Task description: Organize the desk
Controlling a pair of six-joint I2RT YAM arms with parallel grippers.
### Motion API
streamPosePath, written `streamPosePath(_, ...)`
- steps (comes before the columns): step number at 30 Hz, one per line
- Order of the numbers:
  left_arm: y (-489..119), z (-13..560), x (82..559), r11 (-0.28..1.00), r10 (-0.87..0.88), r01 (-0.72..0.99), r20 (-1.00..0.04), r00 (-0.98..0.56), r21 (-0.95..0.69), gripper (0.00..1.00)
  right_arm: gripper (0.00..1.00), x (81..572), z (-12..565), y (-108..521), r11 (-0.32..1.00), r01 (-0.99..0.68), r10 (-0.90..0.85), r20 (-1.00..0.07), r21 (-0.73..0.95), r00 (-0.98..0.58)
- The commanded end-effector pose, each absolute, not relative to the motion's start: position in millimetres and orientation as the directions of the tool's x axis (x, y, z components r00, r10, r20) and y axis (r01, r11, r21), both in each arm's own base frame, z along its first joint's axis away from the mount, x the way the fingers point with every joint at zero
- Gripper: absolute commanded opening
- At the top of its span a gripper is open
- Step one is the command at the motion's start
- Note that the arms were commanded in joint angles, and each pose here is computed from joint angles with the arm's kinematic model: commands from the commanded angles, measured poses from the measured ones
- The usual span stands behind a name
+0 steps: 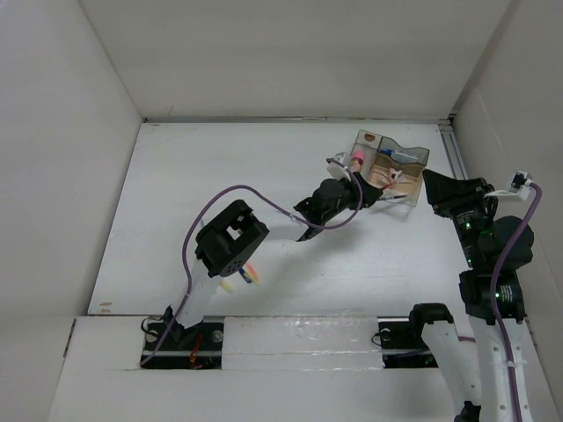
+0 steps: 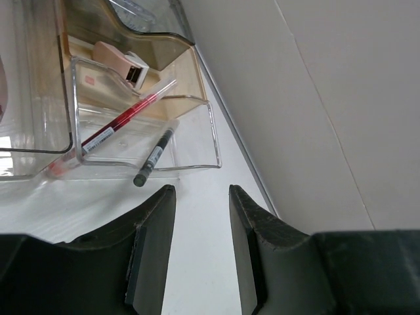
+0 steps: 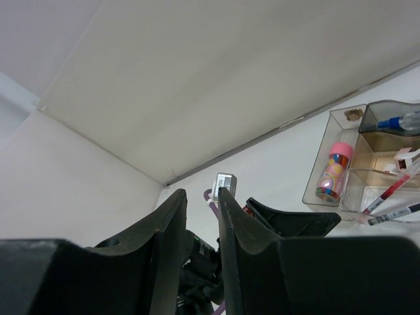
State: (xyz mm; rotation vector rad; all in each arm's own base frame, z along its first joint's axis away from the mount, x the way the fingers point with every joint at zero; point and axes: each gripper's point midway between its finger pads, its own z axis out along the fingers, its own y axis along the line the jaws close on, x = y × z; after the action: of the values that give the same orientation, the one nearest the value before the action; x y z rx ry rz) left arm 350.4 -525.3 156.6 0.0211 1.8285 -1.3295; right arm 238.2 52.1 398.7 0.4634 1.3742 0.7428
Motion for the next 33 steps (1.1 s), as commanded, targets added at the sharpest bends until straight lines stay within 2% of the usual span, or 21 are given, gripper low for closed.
streamPosePath(1,-530,166,358,0.443,-0.462,0.464,-0.639,-0.614,-0.767,0.34,0.32,235,406,56,0.691,-0.237,0.709,-0.705,0.683,0.037)
streamPosePath(6,-535,148,362,0.486,-0.45,0.438,-0.645,-0.617,-0.757,0.34,0.32,237,401,56,0.691,-0.232,0.708,-0.705,0.685,0.027)
streamPosePath(21,-557,122,359,0.481,-0.399,0.431,-0.628,-0.668,-0.764,0.33,0.32,238,396,60,0.687,-0.243,0.708,-0.706,0.685,0.009)
streamPosePath(33,-574,130,370,0.46,-0.413,0.444,-0.628,-0.66,-0.769,0.31,0.32,239,395,63,0.682,-0.254,0.708,-0.706,0.685,-0.003)
